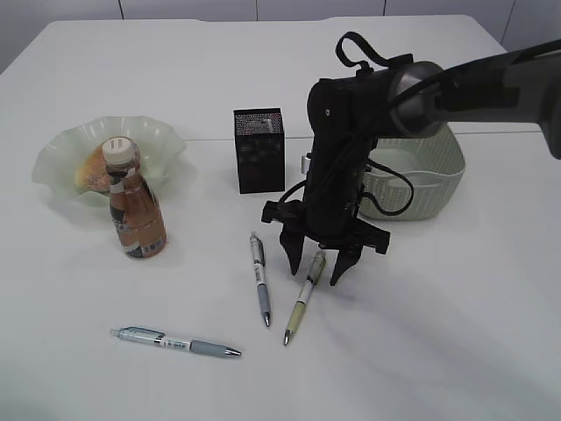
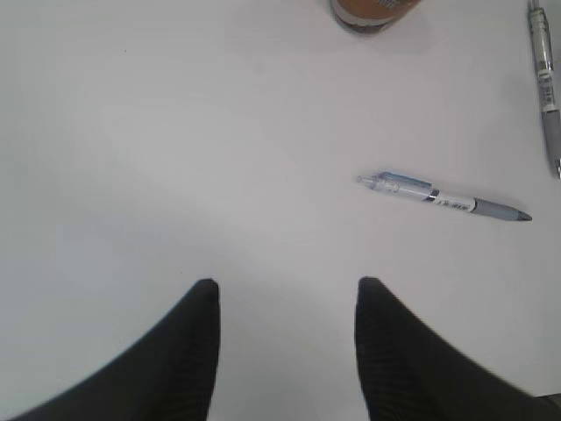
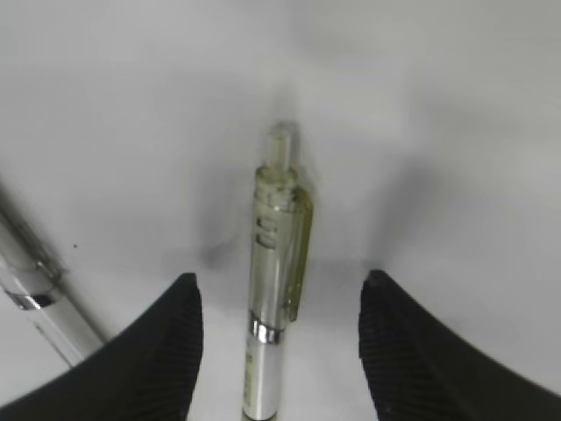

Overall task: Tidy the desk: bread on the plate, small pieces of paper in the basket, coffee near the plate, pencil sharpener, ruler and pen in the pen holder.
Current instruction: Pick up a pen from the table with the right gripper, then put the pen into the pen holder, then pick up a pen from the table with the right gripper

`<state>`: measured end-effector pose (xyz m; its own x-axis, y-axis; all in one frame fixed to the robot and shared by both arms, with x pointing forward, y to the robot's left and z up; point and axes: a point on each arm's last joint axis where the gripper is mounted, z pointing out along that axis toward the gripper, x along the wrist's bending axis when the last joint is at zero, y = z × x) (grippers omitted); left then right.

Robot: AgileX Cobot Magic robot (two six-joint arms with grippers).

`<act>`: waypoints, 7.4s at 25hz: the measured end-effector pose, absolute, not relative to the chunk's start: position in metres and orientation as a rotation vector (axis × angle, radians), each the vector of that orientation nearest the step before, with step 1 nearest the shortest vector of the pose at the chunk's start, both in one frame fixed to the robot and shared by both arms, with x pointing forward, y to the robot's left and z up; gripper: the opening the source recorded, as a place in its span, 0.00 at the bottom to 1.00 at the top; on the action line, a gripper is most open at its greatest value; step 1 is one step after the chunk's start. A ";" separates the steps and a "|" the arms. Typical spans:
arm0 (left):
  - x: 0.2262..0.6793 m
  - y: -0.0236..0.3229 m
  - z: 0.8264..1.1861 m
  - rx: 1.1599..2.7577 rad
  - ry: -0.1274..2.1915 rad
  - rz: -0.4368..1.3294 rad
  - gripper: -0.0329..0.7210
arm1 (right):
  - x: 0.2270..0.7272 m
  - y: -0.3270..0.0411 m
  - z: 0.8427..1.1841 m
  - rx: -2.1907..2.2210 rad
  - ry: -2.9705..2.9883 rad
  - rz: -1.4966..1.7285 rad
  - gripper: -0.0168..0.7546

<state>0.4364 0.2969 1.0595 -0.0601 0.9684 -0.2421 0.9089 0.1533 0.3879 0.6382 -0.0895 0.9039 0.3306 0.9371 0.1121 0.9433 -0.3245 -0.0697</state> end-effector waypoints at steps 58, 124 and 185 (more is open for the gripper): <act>0.437 0.297 1.060 1.783 1.998 0.184 0.53 | 0.639 -0.086 0.927 -2.118 -2.150 -0.209 0.07; 0.437 0.297 1.060 1.783 1.998 0.185 0.53 | 0.758 -0.116 1.007 -1.991 -2.102 -1.873 0.28; 0.436 0.295 1.060 1.772 1.999 0.160 0.53 | 0.620 -0.014 0.988 -1.912 -2.304 -0.363 0.55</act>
<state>0.4362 0.2954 1.0597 -0.0631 0.9634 -0.2604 0.9097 0.1629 0.3820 0.6205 -0.0141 0.9881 -0.1917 0.9497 0.2478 0.9798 0.1706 0.1041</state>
